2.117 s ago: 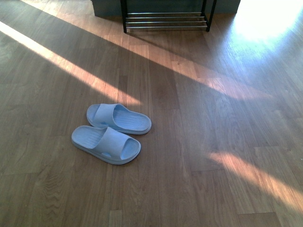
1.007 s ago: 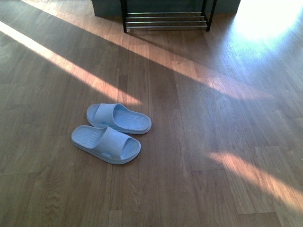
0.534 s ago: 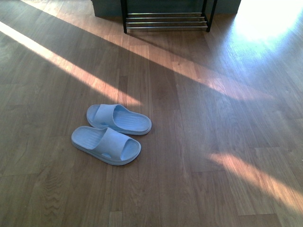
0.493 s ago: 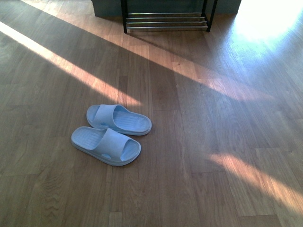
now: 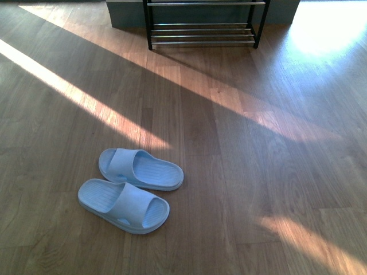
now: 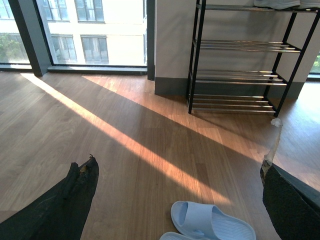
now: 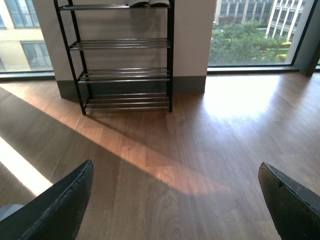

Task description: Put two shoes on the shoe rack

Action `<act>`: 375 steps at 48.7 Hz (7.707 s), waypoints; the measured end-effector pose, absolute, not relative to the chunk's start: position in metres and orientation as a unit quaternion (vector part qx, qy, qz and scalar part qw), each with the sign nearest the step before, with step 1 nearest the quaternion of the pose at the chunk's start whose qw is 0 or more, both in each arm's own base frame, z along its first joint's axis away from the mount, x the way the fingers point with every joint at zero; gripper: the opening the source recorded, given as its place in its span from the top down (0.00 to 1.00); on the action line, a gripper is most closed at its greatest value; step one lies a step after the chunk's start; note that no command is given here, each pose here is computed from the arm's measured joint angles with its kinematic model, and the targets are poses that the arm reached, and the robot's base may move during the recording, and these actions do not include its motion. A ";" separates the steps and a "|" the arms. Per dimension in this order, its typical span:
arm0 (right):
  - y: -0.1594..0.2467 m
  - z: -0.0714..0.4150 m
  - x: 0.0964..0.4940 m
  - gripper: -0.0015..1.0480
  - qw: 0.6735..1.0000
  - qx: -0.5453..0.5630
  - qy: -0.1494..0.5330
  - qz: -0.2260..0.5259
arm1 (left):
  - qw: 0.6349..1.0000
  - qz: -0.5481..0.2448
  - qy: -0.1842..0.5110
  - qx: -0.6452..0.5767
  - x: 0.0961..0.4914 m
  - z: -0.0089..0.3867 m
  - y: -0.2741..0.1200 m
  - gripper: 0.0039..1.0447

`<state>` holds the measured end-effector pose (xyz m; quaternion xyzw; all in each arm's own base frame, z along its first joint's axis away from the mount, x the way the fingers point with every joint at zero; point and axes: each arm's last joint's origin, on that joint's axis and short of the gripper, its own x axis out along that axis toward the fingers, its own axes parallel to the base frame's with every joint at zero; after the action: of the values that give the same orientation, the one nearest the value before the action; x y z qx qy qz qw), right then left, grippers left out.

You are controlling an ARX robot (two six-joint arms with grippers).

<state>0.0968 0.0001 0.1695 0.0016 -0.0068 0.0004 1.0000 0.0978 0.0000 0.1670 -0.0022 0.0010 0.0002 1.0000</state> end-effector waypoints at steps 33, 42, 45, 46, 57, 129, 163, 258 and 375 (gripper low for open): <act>0.000 0.170 0.097 0.09 1.000 0.002 -0.007 0.001 | 1.000 0.001 0.001 -0.002 0.098 0.167 0.000 0.09; 0.000 0.170 0.097 0.09 1.000 0.002 -0.007 0.001 | 1.000 0.001 0.001 -0.002 0.098 0.167 0.000 0.09; 0.000 0.168 0.097 0.09 0.999 0.011 0.021 0.037 | 1.000 0.001 0.001 -0.002 0.098 0.167 0.000 0.09; 0.000 0.168 0.098 0.09 0.996 0.021 0.043 0.072 | 1.000 0.001 0.001 -0.002 0.098 0.167 0.000 0.09; 0.019 0.179 0.150 0.09 0.969 0.020 0.115 0.217 | 1.000 0.000 0.001 -0.002 0.098 0.167 0.000 0.09; 0.228 -0.174 0.324 0.09 0.766 0.020 0.509 0.393 | 1.000 0.000 0.001 -0.002 0.098 0.167 0.000 0.09; 0.203 -0.144 0.330 0.98 0.832 0.035 0.467 0.298 | 1.000 0.000 0.001 -0.002 0.098 0.167 0.000 0.09; -0.005 0.161 0.245 0.98 0.962 0.193 0.177 0.073 | 0.982 0.077 0.164 0.059 0.106 0.166 0.002 0.09; -0.005 0.161 0.245 0.98 0.962 0.192 0.177 0.075 | 0.688 -0.459 0.479 0.295 0.226 -0.188 -0.087 0.98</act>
<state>0.2446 -0.0049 0.1611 0.1917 0.1769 0.0753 0.9624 0.2258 -0.0869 -0.1876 0.2945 0.4788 -0.4590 0.6880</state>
